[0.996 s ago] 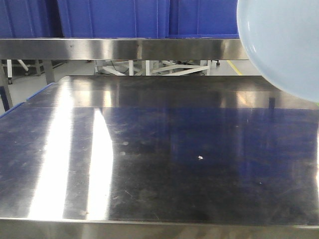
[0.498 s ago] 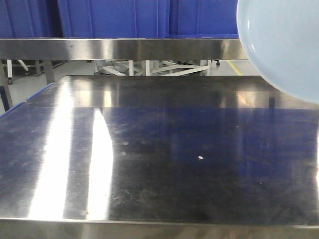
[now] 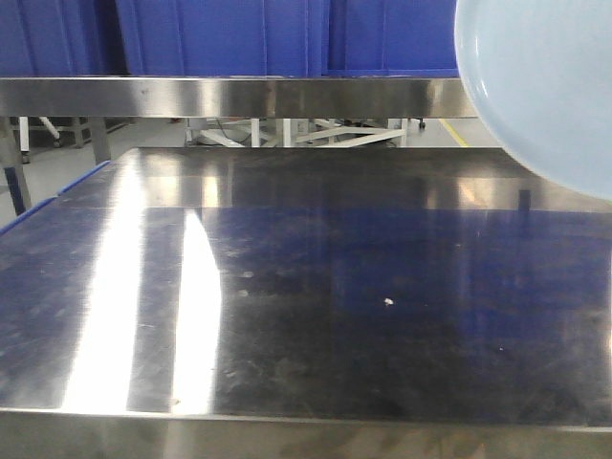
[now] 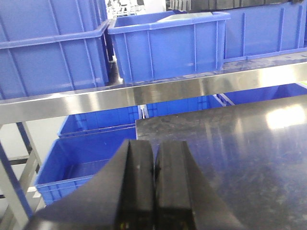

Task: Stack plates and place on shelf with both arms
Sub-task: 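Drive the base away from the table holding the plates in the right gripper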

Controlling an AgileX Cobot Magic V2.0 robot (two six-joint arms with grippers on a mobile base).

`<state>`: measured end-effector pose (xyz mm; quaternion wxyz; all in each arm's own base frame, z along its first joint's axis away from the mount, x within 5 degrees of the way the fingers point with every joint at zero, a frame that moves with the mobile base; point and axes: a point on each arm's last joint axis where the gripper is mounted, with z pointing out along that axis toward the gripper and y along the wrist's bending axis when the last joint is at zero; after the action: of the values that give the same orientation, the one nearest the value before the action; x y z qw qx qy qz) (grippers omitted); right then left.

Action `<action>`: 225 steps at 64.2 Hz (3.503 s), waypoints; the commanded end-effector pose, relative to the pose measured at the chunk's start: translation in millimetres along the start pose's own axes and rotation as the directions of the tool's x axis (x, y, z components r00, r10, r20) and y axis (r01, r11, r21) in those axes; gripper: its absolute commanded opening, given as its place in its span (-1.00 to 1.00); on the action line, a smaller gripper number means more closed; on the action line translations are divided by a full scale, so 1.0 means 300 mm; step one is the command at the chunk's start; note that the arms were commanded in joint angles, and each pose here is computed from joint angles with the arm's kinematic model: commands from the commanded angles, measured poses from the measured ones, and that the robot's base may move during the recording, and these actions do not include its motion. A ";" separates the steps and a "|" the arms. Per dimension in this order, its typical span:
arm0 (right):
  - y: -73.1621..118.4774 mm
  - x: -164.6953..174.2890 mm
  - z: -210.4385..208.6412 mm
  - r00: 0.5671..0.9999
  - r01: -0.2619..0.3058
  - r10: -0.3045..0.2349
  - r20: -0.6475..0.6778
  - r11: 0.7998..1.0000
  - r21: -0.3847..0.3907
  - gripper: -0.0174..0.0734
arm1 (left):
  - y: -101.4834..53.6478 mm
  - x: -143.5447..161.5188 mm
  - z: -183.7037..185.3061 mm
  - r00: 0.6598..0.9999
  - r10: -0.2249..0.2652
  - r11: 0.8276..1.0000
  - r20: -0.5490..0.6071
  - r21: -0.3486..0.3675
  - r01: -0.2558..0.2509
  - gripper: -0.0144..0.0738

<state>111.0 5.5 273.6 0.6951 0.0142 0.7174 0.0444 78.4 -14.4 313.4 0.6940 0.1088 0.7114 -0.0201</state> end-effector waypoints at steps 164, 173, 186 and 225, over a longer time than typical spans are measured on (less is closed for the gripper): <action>-0.004 -0.062 -0.003 0.993 0.000 -0.003 0.121 1.000 0.019 -0.49 | 0.009 -0.065 -0.007 0.993 -0.005 1.000 0.116 -0.015 0.007 -0.48; -0.004 -0.062 -0.003 0.993 0.000 -0.003 0.121 1.000 0.019 -0.49 | 0.009 -0.065 -0.008 0.993 -0.005 1.000 0.116 -0.015 0.007 -0.48; -0.004 -0.062 -0.003 0.993 0.000 -0.003 0.121 1.000 0.018 -0.49 | 0.008 -0.062 -0.008 0.994 -0.005 1.000 0.107 -0.014 0.007 -0.48; -0.003 -0.058 -0.002 0.994 0.001 -0.002 0.107 1.000 0.016 -0.49 | 0.008 -0.062 -0.008 0.994 -0.005 1.000 0.105 -0.012 0.007 -0.48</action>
<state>110.3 6.0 271.8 0.6876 0.0122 0.7245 0.0462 78.0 -14.3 313.2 0.6933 0.1090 0.7121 -0.0201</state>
